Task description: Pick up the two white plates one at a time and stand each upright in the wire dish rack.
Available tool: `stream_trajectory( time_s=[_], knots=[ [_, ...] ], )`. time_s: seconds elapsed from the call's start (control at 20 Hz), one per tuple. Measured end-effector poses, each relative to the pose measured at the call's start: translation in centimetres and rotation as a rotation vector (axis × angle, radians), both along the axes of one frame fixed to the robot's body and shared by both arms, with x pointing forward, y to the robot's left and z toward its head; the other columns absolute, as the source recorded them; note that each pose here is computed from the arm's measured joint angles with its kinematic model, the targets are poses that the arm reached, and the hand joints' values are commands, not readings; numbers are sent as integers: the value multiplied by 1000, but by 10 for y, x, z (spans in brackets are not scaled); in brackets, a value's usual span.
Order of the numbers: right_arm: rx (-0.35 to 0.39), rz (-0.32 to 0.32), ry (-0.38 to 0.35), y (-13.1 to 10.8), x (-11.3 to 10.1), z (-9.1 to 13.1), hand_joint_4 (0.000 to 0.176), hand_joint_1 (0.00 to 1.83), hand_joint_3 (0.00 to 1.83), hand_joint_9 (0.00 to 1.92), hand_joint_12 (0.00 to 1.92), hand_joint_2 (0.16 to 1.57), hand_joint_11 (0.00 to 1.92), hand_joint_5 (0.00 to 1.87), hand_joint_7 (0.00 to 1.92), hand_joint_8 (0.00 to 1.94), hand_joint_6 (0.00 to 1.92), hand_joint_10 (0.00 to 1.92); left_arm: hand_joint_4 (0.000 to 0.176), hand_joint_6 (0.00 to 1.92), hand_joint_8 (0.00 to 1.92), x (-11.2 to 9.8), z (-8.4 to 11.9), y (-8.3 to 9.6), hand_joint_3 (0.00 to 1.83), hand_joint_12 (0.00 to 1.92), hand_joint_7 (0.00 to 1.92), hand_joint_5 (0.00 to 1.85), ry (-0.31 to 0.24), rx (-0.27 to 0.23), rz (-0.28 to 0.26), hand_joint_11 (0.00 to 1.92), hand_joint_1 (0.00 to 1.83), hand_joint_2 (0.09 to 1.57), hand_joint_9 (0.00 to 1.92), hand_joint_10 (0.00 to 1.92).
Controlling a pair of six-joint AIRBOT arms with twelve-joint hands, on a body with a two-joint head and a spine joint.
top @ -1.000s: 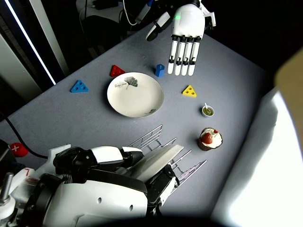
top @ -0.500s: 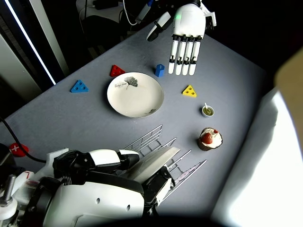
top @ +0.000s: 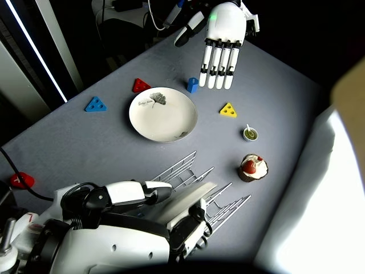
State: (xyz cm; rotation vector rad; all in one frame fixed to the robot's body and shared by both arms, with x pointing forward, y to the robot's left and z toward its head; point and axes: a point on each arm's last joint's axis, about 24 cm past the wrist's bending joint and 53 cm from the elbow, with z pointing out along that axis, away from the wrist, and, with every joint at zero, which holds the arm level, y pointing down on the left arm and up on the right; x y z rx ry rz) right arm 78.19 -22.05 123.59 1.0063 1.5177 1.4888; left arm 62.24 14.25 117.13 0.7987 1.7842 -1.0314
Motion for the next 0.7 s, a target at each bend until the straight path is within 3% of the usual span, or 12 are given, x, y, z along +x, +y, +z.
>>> stream_trajectory(
  time_s=[0.2,0.35,0.5,0.7],
  knots=[
    [1,0,0,0,0,0,0,1119,4,756,189,993,941,697,698,0,0,0,0,8,8,-7,0,-3,0,5,113,109,5,-6,-30,60,86,875,99,7],
    [-3,2,-11,0,0,1,0,1086,1,649,155,989,860,658,590,0,2,0,0,4,4,-17,-12,-6,0,9,117,110,27,18,-52,73,57,874,100,4],
    [-17,10,-43,1,-1,7,0,1085,1,670,153,993,856,553,548,0,0,8,0,8,11,-30,-21,-15,0,13,139,123,53,24,-84,85,75,873,118,10],
    [-30,13,-72,1,-1,12,0,1056,0,623,136,983,815,576,560,4,9,0,0,7,9,-42,-24,-27,0,12,145,131,73,16,-112,86,80,866,121,7]
  ],
)
